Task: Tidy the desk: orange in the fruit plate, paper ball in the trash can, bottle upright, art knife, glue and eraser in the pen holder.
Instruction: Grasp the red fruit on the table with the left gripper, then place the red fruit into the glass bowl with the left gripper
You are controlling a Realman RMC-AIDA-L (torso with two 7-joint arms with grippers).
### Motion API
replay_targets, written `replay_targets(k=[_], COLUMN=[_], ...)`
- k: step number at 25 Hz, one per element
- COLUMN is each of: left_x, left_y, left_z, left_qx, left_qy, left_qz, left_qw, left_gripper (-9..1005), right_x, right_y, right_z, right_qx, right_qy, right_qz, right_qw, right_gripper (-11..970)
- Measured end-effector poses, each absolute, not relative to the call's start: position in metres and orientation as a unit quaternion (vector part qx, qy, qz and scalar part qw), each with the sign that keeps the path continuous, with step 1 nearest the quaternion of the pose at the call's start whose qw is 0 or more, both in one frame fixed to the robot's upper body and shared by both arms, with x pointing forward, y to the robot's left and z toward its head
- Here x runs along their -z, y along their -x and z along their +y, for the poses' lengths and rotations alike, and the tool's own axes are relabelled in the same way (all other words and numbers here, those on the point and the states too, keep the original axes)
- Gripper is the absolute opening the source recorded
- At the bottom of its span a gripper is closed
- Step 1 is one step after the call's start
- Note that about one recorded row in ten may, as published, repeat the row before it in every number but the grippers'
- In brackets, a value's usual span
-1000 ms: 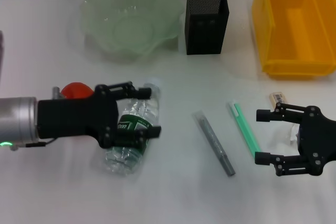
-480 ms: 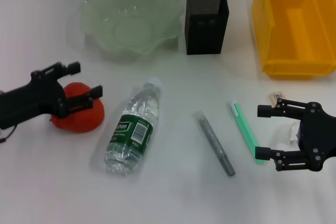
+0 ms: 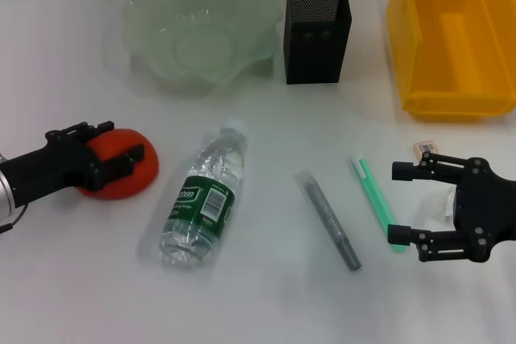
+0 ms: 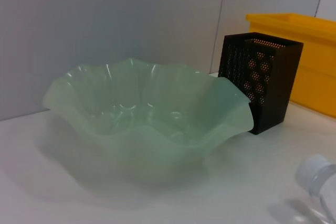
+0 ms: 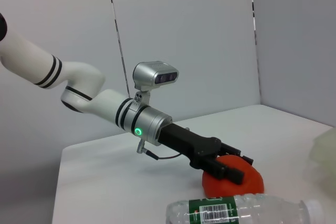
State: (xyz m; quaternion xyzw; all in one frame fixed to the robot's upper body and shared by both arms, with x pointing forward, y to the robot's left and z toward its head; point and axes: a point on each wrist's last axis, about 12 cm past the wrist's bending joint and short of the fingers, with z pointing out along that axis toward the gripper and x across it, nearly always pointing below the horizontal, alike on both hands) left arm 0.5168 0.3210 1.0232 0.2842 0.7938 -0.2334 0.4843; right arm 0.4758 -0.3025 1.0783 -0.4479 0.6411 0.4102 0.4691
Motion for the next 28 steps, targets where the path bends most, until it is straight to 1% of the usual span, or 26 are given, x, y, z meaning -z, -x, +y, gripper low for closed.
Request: replay_targets(k=[5,10,11,12,15,16,17,18,20,21,22,25,26,27,28], left_x=[-1.025,-1.031,-1.039,-1.039,-1.062,-1.080,-1.080,-1.089,-1.105,-1.115,-1.115,-1.119,-1.120,-1.120,-1.120], left_y=[-0.519,-0.522,-0.524,-0.524,-0.529,-0.536,-0.536,-0.543,-0.558,-0.574,-0.574,-0.604,-0.621,-0.621,-0.629], left_z=[0.321,0.322,0.321,0.321,0.321,0.319,0.319,0.317,0.307,0.295,0.295,0.271,0.257,0.257,0.250], left_qx=[0.232,0.243,0.254,0.254,0.279,0.294,0.294,0.301,0.311,0.311,0.311,0.296,0.276,0.276,0.266], left_qy=[-0.283,-0.275,-0.282,-0.282,-0.291,-0.290,-0.290,-0.291,-0.296,-0.300,-0.300,-0.299,-0.294,-0.294,-0.292], left_qz=[0.794,0.793,0.784,0.784,0.751,0.726,0.726,0.714,0.693,0.684,0.684,0.693,0.704,0.704,0.708], left_qw=[0.486,0.486,0.492,0.492,0.523,0.549,0.549,0.561,0.579,0.587,0.587,0.585,0.585,0.585,0.586], left_gripper=[758,521,488,455,356,323,277,230,221,217,212,199,194,190,185], right_x=[-1.078,-1.077,-1.077,-1.077,-1.077,-1.077,-1.077,-1.077,-1.077,-1.077,-1.077,-1.077,-1.076,-1.076,-1.076], right_y=[-0.474,-0.473,-0.473,-0.473,-0.473,-0.473,-0.473,-0.473,-0.473,-0.472,-0.472,-0.472,-0.472,-0.472,-0.472], right_z=[-0.304,-0.305,-0.305,-0.305,-0.305,-0.305,-0.305,-0.305,-0.305,-0.305,-0.305,-0.305,-0.305,-0.305,-0.305], right_qx=[-0.409,-0.409,-0.409,-0.409,-0.409,-0.410,-0.410,-0.410,-0.411,-0.413,-0.413,-0.414,-0.416,-0.416,-0.416], right_qy=[0.444,0.442,0.442,0.442,0.441,0.440,0.440,0.440,0.439,0.438,0.438,0.437,0.435,0.435,0.434], right_qz=[0.643,0.644,0.645,0.645,0.645,0.646,0.646,0.646,0.646,0.646,0.646,0.646,0.647,0.647,0.647], right_qw=[0.471,0.471,0.471,0.471,0.471,0.471,0.471,0.470,0.470,0.470,0.470,0.469,0.469,0.469,0.468], right_gripper=[838,837,837,837,837,837,837,837,837,837,837,836,836,836,836])
